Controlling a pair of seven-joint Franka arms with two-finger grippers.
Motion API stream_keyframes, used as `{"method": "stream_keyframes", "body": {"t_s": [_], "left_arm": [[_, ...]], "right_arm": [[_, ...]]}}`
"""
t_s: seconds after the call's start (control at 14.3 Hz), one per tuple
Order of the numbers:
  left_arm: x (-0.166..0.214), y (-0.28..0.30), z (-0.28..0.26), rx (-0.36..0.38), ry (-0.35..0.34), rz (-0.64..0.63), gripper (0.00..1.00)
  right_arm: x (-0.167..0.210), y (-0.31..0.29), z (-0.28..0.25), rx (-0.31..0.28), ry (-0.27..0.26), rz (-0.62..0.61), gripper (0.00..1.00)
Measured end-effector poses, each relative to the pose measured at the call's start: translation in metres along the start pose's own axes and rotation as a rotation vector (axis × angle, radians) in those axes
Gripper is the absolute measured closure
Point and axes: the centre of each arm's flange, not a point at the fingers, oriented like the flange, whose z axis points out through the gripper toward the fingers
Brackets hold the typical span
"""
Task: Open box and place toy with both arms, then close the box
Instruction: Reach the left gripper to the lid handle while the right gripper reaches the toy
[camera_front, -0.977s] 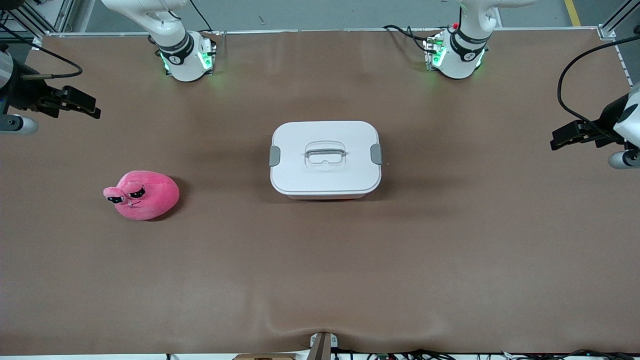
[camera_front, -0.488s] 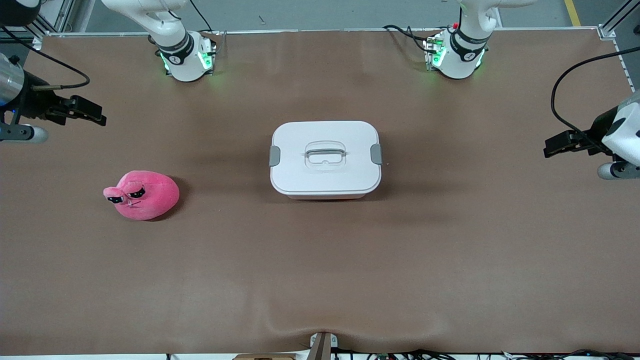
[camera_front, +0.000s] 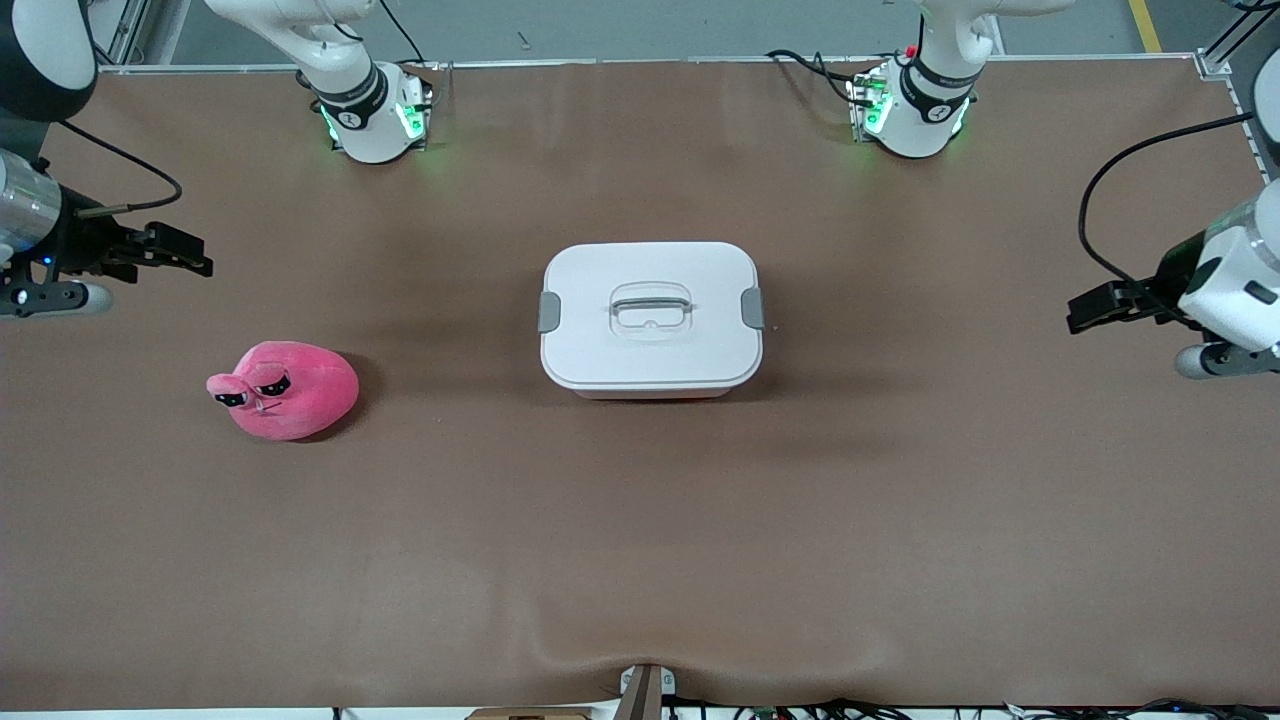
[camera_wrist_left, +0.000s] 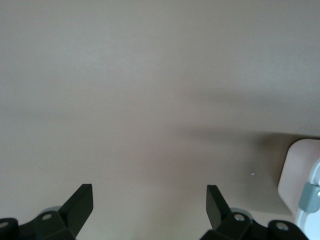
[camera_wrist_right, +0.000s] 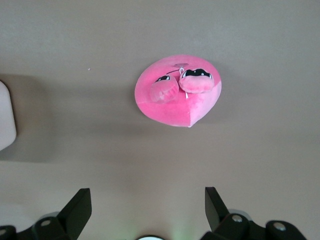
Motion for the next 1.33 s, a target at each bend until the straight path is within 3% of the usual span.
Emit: {"method": "stream_keyframes", "body": {"t_s": [0.42, 0.84, 1.19, 1.33], "left_arm": [[-0.005, 0.102, 0.022, -0.057, 0.003, -0.203, 0.0], [-0.036, 0.194, 0.042, -0.04, -0.022, -0.395, 0.0], [-0.049, 0.247, 0.051, -0.091, 0.02, -0.548, 0.0], [-0.058, 0.27, 0.058, -0.098, 0.02, -0.631, 0.0]], "right_arm": [[0.004, 0.027, 0.05, -0.004, 0.039, -0.118, 0.0], [0.006, 0.034, 0.095, -0.024, 0.083, -0.246, 0.0], [0.014, 0.025, 0.123, -0.12, 0.115, -0.37, 0.0], [0.022, 0.01, 0.132, -0.133, 0.12, -0.42, 0.0]]}}
